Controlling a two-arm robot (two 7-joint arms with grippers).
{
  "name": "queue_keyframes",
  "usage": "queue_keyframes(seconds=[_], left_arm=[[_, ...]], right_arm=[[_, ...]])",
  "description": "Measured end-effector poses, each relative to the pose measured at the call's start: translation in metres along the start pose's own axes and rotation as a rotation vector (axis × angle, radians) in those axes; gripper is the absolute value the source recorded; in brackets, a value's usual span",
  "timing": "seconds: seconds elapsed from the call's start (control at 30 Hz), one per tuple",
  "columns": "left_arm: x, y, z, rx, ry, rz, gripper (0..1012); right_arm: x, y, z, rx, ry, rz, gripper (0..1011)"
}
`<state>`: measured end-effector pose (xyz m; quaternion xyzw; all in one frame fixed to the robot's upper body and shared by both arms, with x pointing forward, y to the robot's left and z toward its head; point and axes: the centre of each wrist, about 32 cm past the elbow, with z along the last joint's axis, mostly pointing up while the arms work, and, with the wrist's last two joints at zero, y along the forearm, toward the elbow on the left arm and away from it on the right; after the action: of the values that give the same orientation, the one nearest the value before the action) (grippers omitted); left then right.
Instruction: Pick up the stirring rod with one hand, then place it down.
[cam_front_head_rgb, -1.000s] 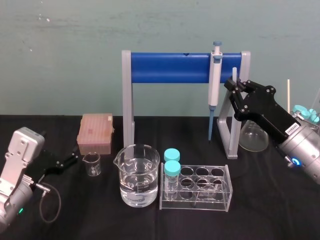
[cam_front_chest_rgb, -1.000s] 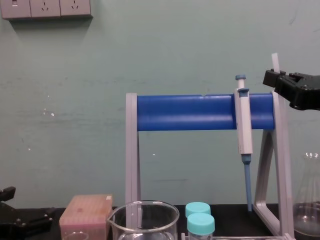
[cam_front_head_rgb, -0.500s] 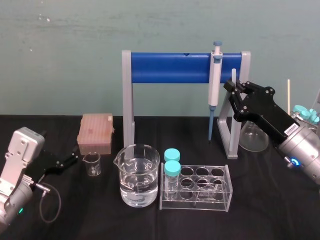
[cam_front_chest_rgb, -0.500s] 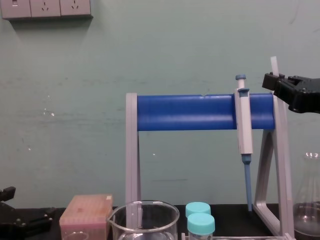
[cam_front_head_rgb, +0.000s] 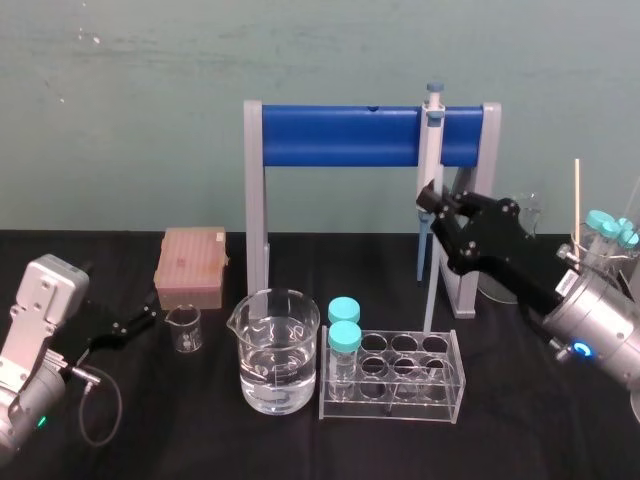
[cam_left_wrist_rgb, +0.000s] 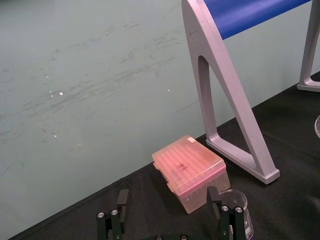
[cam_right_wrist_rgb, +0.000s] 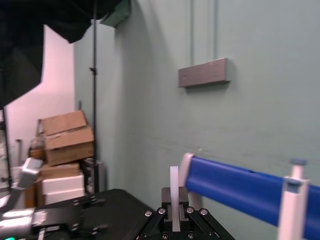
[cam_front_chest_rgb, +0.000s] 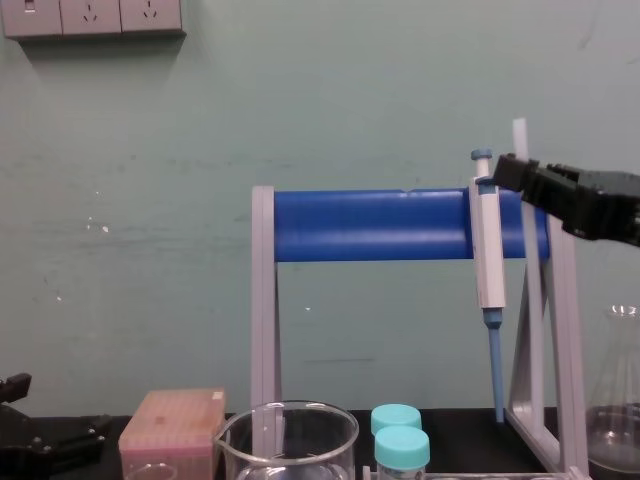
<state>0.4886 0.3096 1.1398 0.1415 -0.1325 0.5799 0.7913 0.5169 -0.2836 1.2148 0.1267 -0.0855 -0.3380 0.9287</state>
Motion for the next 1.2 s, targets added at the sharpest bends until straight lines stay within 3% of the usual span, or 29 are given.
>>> queue_keyframes(seconds=[0.47, 0.9, 1.2], left_arm=[[0.0000, 0.000, 0.000, 0.000, 0.000, 0.000, 1000], [0.0000, 0.000, 0.000, 0.000, 0.000, 0.000, 1000], [0.0000, 0.000, 0.000, 0.000, 0.000, 0.000, 1000]], right_arm=[[-0.0040, -0.003, -0.021, -0.078, 0.049, 0.052, 68], [0.0009, 0.008, -0.034, -0.083, 0.030, 0.049, 68], [0.0019, 0.011, -0.045, -0.122, 0.041, 0.054, 68]])
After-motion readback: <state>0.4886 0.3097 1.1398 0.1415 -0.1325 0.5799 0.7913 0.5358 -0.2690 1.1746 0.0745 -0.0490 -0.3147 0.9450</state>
